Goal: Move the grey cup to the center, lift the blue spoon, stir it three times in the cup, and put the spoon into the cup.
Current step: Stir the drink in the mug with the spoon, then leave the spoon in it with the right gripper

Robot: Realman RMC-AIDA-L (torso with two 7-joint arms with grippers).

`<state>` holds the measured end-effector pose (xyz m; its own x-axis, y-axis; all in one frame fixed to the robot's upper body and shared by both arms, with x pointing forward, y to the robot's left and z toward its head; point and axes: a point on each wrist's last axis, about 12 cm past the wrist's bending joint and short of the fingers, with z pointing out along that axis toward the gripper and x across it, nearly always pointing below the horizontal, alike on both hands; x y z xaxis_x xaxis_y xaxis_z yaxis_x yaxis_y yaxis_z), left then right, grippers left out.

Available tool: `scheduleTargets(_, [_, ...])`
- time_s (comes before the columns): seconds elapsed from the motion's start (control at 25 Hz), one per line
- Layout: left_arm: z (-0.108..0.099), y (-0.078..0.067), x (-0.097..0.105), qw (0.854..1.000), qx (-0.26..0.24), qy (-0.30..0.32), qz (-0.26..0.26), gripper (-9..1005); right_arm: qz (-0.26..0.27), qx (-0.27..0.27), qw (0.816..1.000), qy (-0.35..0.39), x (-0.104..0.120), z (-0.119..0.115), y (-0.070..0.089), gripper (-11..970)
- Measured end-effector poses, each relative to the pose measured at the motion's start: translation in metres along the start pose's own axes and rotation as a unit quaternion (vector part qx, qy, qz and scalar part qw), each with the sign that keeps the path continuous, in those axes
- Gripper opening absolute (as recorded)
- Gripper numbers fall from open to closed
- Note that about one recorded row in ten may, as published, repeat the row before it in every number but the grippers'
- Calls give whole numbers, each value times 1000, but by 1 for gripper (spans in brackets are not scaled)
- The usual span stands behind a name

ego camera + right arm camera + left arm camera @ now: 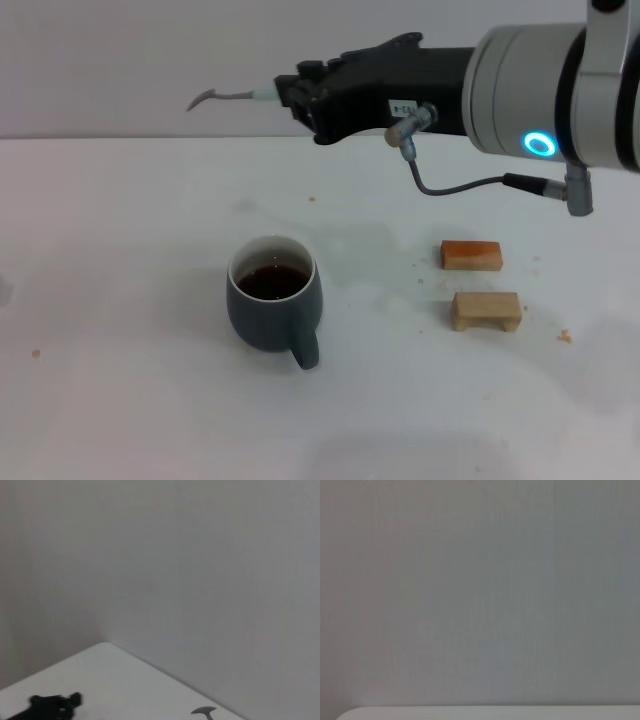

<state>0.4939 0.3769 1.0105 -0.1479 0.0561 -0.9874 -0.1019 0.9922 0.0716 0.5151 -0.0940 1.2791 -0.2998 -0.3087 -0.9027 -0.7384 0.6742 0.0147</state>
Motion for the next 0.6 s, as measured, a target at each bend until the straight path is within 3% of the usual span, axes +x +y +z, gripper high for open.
scheduleTargets(0.32, [1,0,0,1000,-2,1,0,-2,11,-37,999,14,-10,-5,0,154])
scheduleTargets(0.6, [2,0,0,1000,-2,0,0,-2,32,-18,997,62,-3,-12,-16,155])
